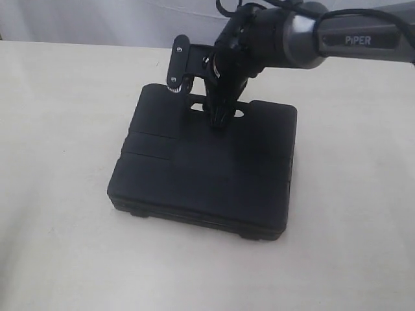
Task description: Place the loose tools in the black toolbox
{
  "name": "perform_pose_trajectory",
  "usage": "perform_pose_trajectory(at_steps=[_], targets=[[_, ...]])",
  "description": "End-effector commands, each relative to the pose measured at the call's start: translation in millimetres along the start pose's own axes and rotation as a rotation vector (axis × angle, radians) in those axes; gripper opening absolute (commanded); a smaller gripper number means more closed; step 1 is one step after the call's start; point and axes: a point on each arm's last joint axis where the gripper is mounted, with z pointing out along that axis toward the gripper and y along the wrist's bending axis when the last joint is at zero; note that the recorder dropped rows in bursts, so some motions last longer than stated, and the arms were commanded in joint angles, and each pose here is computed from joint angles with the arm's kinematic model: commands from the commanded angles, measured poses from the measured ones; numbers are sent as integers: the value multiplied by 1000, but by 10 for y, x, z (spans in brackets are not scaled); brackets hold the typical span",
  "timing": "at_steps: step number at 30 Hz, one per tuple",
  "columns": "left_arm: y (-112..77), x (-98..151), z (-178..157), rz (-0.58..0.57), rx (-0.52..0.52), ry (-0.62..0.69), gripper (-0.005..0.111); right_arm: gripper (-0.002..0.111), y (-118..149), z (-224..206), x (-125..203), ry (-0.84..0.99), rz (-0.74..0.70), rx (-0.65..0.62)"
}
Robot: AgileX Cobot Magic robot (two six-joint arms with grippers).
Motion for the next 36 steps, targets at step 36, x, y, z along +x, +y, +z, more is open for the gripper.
perform_pose_trajectory(at_steps=[36], targets=[[-4, -14, -2, 6, 4, 0, 0, 41, -396, -1409, 54, 52, 488, -206]])
